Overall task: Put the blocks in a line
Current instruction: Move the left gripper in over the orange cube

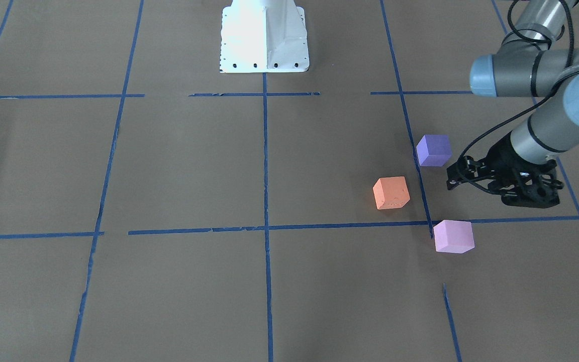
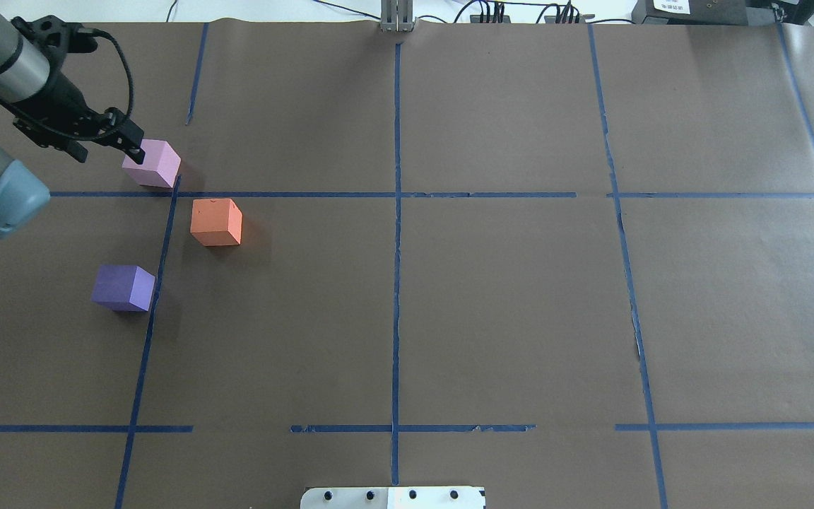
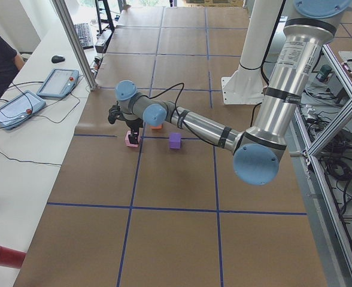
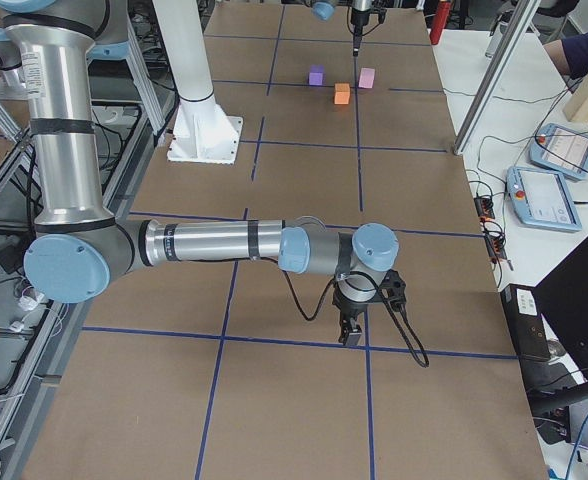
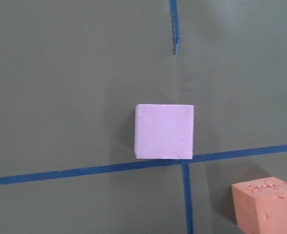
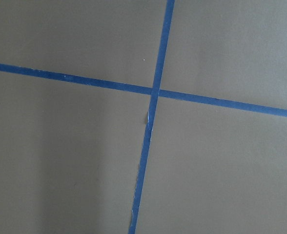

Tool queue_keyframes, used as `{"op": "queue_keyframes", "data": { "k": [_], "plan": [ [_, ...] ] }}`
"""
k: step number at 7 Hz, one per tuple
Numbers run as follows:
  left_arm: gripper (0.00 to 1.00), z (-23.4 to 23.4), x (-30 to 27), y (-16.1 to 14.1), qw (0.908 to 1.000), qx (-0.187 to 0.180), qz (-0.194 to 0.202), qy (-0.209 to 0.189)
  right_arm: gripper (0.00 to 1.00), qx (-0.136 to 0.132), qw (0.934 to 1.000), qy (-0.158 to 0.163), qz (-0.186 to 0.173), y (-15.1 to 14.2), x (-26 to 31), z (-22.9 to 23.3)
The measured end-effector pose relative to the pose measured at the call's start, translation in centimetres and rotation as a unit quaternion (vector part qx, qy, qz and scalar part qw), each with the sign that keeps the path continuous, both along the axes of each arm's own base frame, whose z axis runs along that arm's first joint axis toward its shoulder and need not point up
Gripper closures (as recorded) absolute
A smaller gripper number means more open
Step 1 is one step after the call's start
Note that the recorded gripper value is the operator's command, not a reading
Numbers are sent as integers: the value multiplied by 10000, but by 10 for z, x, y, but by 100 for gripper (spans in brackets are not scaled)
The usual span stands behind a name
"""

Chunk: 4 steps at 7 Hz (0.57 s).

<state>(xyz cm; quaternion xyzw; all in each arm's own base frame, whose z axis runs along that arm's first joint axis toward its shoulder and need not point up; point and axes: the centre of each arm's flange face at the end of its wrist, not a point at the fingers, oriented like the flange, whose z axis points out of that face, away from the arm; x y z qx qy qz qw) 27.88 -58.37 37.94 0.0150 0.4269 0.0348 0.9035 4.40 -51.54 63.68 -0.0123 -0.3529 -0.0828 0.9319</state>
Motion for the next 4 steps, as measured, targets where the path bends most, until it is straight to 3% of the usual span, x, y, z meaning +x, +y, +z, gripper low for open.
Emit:
{"op": "queue_keyframes", "data": {
  "k": [4],
  "plan": [
    [0,-24,90,35,9988,-488,18,-95,0,0,10000,0,0,0,0,0]
  ]
}}
